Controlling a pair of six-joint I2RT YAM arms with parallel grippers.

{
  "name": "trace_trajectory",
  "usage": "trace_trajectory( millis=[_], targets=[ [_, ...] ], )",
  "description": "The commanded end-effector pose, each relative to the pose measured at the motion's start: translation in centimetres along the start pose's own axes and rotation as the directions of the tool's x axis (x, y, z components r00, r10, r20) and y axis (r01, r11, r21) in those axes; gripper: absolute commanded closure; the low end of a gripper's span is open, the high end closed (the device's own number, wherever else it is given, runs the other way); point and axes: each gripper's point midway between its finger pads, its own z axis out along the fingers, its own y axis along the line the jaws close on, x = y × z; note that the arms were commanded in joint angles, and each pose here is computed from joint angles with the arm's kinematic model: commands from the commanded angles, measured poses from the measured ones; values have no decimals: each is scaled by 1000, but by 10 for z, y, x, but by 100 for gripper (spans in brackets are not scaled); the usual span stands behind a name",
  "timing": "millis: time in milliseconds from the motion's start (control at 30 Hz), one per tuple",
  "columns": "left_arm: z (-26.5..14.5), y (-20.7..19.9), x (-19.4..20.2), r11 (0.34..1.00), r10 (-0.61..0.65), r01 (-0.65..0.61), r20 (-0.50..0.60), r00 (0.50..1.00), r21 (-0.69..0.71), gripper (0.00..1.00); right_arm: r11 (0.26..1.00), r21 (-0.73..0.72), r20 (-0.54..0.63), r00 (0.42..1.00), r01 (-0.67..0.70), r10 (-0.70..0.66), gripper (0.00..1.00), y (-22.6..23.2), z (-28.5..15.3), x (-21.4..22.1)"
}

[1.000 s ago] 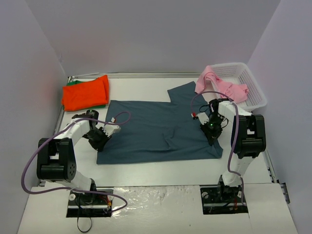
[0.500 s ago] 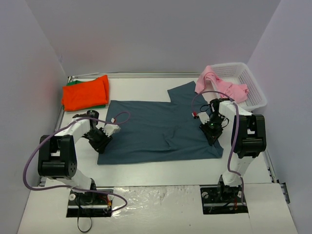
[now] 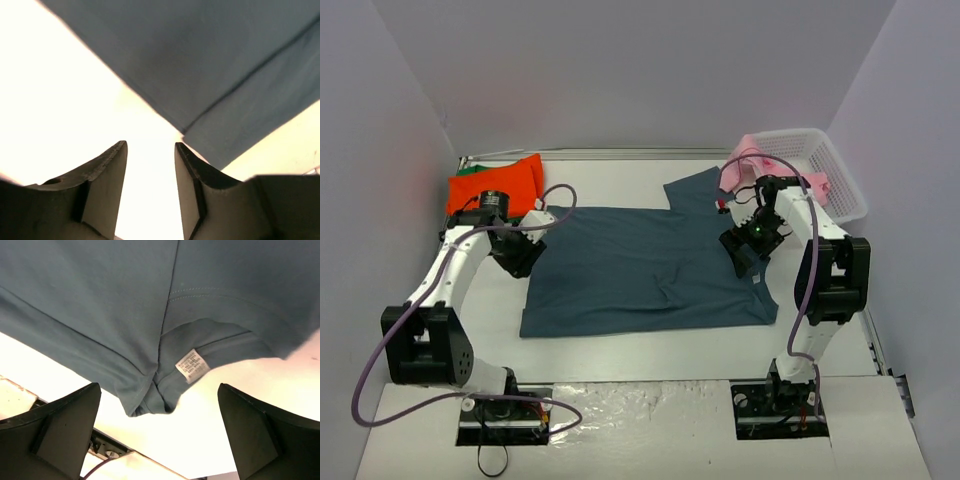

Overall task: Fold and stack the t-shirts
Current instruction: Fold the flattened tshirt in 1/3 of the way

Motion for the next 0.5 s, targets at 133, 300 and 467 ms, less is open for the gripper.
trace_trajectory(
  millis=[133, 300, 467],
  targets=[
    [-77, 33, -71, 963, -109, 175, 299, 948, -204, 55, 999, 30, 216, 976, 24, -30, 0, 11, -71, -50],
    [-99, 60, -113, 915, -181, 323, 471, 863, -240, 62, 976, 202, 481, 876, -77, -30, 0, -21, -128, -120],
    [-113, 80, -138, 901, -172, 346, 515, 840, -263, 69, 946, 321, 662, 723, -37, -196, 0, -1, -206, -172]
  ],
)
